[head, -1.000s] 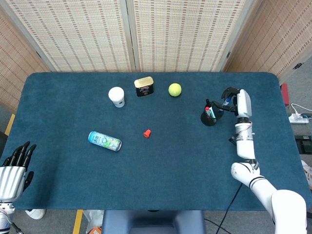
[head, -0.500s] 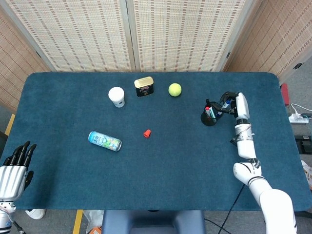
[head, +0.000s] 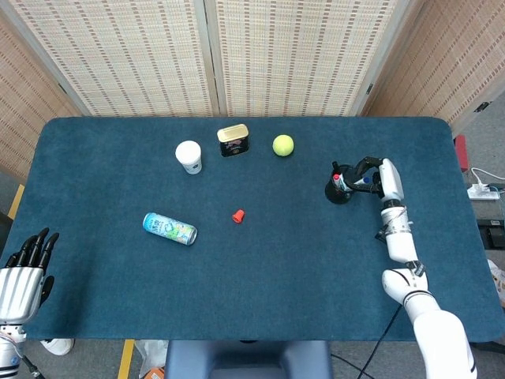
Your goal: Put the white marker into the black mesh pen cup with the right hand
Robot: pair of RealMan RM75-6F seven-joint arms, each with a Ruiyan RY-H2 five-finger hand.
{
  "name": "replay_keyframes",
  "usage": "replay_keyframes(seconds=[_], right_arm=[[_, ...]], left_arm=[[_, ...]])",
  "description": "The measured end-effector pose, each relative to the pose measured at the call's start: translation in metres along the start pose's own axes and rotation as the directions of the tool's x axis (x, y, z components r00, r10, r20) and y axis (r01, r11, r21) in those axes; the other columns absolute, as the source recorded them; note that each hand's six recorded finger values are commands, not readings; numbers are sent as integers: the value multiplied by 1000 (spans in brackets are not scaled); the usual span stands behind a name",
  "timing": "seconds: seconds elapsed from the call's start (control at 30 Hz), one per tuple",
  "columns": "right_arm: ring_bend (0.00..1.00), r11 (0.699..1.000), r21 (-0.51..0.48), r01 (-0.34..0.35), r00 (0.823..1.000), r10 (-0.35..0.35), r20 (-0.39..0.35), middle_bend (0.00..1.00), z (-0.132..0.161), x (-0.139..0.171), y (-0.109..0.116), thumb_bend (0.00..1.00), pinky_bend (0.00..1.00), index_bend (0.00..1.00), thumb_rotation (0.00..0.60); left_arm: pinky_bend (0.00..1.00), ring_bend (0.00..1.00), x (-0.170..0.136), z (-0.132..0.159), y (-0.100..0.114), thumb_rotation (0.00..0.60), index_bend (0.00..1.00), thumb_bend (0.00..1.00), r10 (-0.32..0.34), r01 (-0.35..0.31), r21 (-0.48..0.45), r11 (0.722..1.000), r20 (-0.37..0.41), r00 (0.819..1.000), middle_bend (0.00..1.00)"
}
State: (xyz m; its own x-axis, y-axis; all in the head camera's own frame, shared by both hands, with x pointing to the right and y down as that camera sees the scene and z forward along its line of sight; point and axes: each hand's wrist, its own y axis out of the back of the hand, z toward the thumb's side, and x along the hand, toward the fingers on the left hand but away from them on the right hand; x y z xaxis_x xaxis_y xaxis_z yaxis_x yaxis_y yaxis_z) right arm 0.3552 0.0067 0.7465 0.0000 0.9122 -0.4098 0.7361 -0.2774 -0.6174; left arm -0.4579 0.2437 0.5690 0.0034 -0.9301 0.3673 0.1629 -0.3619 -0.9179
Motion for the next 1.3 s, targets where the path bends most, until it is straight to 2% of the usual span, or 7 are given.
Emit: replay_keyframes(seconds=[0.33,0.53,0.63,0.77,1.07,1.17,1.3], right_arm=[[0,989,149,5,996,8,-89,138,6,13,2,44,179,303,600],[0,956,287,58,962,23,-271,129,26,40,5,1,51,256,600],[0,905,408,120,940,29,-341,129,31,59,10,0,20,255,600],[0,781,591,202,928,40,-370,129,26,89,16,0,0,250,600],[0,487,848,212,970,-2,-241,129,19,183,30,0,0,211,600],[0,434,884,171,985,-45,-168,129,12,211,47,0,0,192,600],[0,401,909,118,991,-106,-81,129,5,235,65,0,0,185,600]], left_arm=[[339,104,-2,3,3,600,93,302,6,-6,-11,1000,16,1000,39],[341,104,-4,7,7,600,93,301,18,-18,-17,1000,34,999,39],[342,104,-5,8,9,600,93,302,24,-23,-26,999,44,999,39],[342,104,-8,10,10,600,93,302,21,-19,-44,999,58,998,39],[342,104,-12,14,16,600,93,302,25,-19,-71,997,91,996,40],[343,104,-14,16,16,600,93,302,24,-17,-71,997,98,995,40],[343,104,-14,16,16,600,93,302,22,-15,-71,997,101,995,40]])
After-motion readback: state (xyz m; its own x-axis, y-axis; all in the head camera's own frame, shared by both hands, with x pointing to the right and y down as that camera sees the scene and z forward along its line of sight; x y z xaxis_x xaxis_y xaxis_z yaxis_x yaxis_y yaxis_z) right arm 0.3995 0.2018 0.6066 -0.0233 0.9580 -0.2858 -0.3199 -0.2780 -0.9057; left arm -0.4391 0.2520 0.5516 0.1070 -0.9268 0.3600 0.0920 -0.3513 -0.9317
